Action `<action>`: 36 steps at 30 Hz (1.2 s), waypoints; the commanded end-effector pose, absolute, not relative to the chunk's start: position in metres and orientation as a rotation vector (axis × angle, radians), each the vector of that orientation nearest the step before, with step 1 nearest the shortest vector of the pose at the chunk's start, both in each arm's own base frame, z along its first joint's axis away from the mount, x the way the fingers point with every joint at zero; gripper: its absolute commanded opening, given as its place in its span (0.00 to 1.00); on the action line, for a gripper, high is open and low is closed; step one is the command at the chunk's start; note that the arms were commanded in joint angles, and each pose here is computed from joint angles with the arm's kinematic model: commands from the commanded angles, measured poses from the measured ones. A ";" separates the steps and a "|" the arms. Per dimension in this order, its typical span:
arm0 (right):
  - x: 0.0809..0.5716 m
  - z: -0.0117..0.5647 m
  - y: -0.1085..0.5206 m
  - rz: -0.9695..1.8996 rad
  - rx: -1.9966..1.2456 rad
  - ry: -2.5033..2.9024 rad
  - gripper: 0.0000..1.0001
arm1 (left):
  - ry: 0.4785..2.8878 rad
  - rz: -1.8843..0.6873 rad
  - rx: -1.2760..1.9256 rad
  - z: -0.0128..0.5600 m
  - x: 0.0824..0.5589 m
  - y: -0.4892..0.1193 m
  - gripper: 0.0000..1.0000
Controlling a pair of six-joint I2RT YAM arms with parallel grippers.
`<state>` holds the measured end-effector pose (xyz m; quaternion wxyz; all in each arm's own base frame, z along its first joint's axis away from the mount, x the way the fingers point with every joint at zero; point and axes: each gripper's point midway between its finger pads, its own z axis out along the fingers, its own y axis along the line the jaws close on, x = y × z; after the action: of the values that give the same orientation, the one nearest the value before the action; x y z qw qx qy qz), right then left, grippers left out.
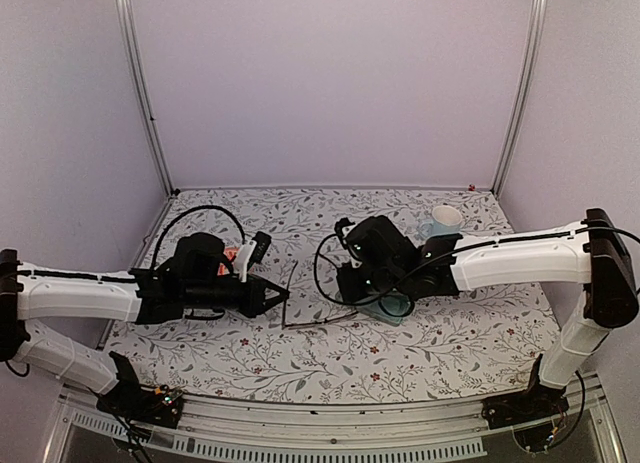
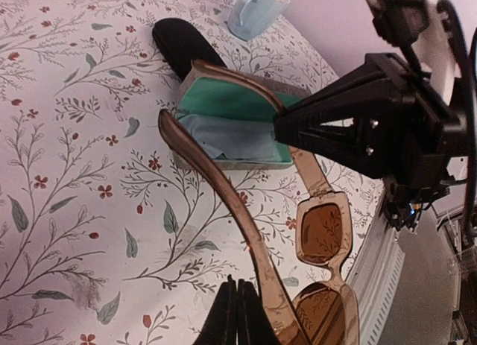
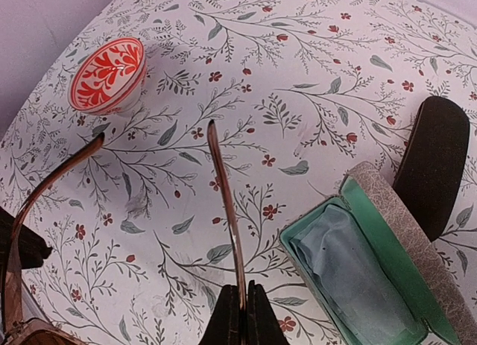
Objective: Organize the sunglasses
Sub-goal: Fold the right temple of the sunglasses on the sunglasses, then pass from the right arm to the left
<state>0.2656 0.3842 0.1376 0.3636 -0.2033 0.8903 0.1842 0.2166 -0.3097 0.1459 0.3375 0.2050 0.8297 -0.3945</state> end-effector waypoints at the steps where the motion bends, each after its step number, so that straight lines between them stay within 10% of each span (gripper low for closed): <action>1: 0.268 0.157 0.385 0.534 -0.485 2.240 0.00 | 2.119 -1.122 0.626 0.156 0.206 -0.334 0.02; 20: 0.265 0.150 0.372 0.506 -0.473 2.255 0.00 | 2.117 -0.976 0.747 0.155 0.204 -0.345 0.15; 36: 0.262 0.143 0.375 0.543 -0.510 2.286 0.00 | 1.868 -1.065 1.048 0.170 0.158 -0.340 0.91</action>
<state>0.2625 0.3745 0.1340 0.3609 -0.1984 0.8909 0.1913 0.1741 -0.3371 0.1722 0.3661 0.3604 0.7541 -0.4090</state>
